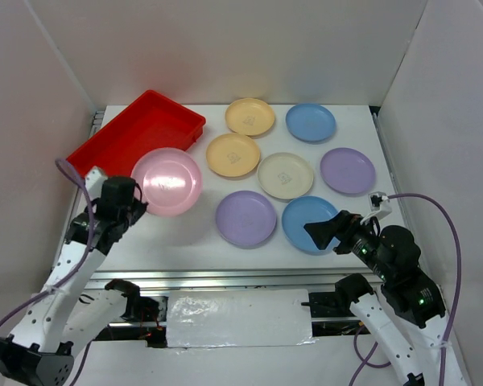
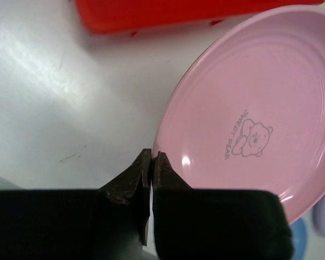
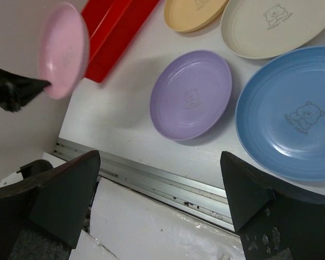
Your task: Place the plates into the plastic bin on the countertop
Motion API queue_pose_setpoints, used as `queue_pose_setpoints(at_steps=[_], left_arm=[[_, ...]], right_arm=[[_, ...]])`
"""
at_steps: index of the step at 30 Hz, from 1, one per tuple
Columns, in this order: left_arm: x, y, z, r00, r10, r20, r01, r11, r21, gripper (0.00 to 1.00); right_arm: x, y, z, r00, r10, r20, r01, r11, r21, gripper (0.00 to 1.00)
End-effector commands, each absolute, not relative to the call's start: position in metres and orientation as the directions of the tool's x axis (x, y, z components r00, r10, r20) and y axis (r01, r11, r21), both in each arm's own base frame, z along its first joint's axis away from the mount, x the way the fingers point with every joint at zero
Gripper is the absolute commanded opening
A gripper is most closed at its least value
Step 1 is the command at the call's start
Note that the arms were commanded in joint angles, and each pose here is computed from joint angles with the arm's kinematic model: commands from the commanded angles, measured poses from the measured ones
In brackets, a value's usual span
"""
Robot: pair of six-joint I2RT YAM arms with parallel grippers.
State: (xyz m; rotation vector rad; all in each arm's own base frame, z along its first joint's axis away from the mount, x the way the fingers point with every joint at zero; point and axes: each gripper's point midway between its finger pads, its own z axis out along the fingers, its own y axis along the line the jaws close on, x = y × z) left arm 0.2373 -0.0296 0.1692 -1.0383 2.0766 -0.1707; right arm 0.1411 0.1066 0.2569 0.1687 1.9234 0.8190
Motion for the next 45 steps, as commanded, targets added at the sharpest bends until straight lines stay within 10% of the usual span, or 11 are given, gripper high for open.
queue_pose_setpoints(at_steps=[1, 14, 23, 25, 26, 30, 36, 45], left_arm=[[0.264, -0.007, 0.229, -0.232, -0.701, -0.674, -0.615, 0.643, -0.457, 0.00], [0.459, 0.073, 0.217, -0.189, -0.807, -0.559, -0.749, 0.487, -0.449, 0.00], [0.497, 0.081, 0.126, -0.298, -0.826, -0.478, -0.856, 0.453, -0.249, 0.00], [0.500, 0.081, 0.126, -0.296, -0.824, -0.484, -0.858, 0.452, -0.245, 0.23], [0.499, 0.081, 0.127, -0.285, -0.827, -0.484, -0.865, 0.440, -0.242, 0.63], [0.476, 0.086, 0.167, -0.202, -0.814, -0.545, -0.890, 0.385, -0.244, 0.99], [0.436, -0.014, 0.257, -0.285, -0.671, -0.684, -0.658, 0.656, -0.370, 0.99], [0.340, -0.198, 0.169, -0.758, -0.307, -0.575, -0.077, 0.918, -0.389, 0.99]], right_arm=[[0.152, 0.117, 0.263, -0.484, 0.455, -0.748, -0.267, 0.737, 0.621, 1.00], [0.168, 0.130, 0.251, -0.525, 0.432, -0.733, -0.274, 0.730, 0.626, 1.00], [0.180, 0.142, 0.239, -0.566, 0.397, -0.723, -0.286, 0.728, 0.624, 1.00], [0.181, 0.145, 0.239, -0.577, 0.379, -0.723, -0.297, 0.727, 0.619, 1.00], [0.181, 0.147, 0.239, -0.580, 0.373, -0.724, -0.307, 0.723, 0.619, 1.00], [0.179, 0.147, 0.242, -0.573, 0.376, -0.728, -0.317, 0.718, 0.620, 1.00], [0.181, 0.140, 0.246, -0.538, 0.403, -0.741, -0.297, 0.732, 0.613, 1.00], [0.181, 0.132, 0.247, -0.535, 0.409, -0.739, -0.252, 0.758, 0.602, 1.00]])
